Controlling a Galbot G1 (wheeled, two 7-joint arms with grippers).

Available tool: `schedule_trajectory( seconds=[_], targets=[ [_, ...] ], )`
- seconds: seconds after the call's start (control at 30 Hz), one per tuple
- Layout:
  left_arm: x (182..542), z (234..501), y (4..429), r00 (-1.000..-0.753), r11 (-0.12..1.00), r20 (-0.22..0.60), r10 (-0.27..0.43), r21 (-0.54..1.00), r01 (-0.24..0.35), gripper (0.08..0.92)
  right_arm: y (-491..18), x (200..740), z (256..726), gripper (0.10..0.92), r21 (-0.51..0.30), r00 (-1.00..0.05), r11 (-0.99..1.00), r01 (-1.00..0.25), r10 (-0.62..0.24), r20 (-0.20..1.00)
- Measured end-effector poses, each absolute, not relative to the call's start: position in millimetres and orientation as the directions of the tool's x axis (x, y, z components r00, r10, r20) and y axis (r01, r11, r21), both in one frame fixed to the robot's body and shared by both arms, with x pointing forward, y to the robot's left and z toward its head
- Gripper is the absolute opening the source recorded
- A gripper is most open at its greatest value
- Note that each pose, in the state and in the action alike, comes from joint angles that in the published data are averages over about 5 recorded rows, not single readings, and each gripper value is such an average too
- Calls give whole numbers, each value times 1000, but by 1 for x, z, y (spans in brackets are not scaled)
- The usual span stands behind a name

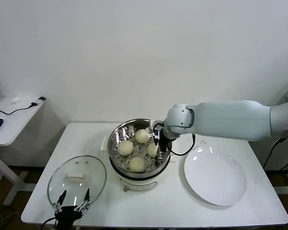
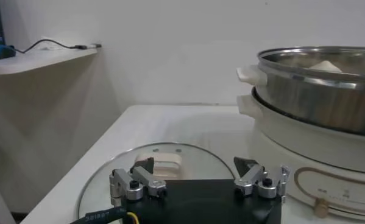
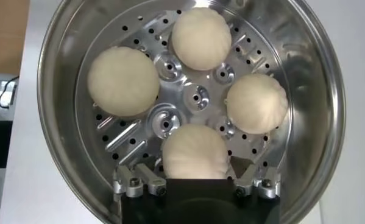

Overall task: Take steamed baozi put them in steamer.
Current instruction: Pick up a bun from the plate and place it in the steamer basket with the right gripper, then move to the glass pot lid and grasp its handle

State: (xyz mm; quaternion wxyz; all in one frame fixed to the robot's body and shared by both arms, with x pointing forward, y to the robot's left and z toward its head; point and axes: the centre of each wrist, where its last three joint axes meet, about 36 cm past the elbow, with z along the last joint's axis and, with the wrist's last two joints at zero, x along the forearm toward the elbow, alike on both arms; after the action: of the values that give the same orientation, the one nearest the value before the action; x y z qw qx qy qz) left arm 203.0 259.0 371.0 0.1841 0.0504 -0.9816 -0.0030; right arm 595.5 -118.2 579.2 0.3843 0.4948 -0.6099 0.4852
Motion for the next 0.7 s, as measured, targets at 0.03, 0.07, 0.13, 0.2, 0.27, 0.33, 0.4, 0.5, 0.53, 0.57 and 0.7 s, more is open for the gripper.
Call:
schedule_trajectory(
  seconds=[0.03, 0.07, 0.13, 0.2, 0.27, 0.33, 0.4, 0.5, 0.53, 0.57, 0.7],
  targets=[
    [203, 371, 259, -927, 995, 361, -100, 24, -98, 823, -119, 596, 581, 820, -210, -213, 39, -977, -234, 949],
    [203, 371, 259, -927, 995, 361, -100, 24, -97, 823, -120, 596, 583, 821, -208, -211, 39, -977, -239, 948],
    [203, 372, 259, -927, 995, 362, -100, 25, -98, 823, -123, 598, 591, 822, -202, -205, 39, -979, -253, 945],
    [203, 372, 259, -926, 995, 364, -102, 26, -99, 823, -127, 600, 602, 823, -195, -198, 39, -980, -275, 941],
    [204, 373, 260, -925, 994, 366, -105, 28, -102, 823, -133, 602, 615, 823, -193, -198, 45, -980, -300, 933],
    [204, 373, 260, -923, 994, 368, -111, 29, -108, 823, -140, 605, 628, 823, -196, -205, 60, -979, -326, 923],
    [205, 373, 261, -922, 993, 368, -118, 31, -114, 823, -149, 608, 640, 823, -204, -222, 87, -975, -357, 907],
    [206, 374, 264, -921, 992, 367, -129, 35, -125, 823, -164, 613, 657, 823, -232, -272, 145, -962, -420, 866],
    [207, 375, 265, -921, 991, 366, -133, 37, -129, 823, -170, 615, 661, 823, -245, -295, 167, -955, -443, 847],
    [207, 375, 266, -921, 990, 365, -138, 38, -133, 823, -175, 617, 664, 823, -261, -321, 190, -946, -468, 824],
    [210, 376, 271, -922, 988, 357, -153, 42, -148, 823, -203, 622, 672, 823, -334, -452, 307, -891, -542, 708]
  ],
)
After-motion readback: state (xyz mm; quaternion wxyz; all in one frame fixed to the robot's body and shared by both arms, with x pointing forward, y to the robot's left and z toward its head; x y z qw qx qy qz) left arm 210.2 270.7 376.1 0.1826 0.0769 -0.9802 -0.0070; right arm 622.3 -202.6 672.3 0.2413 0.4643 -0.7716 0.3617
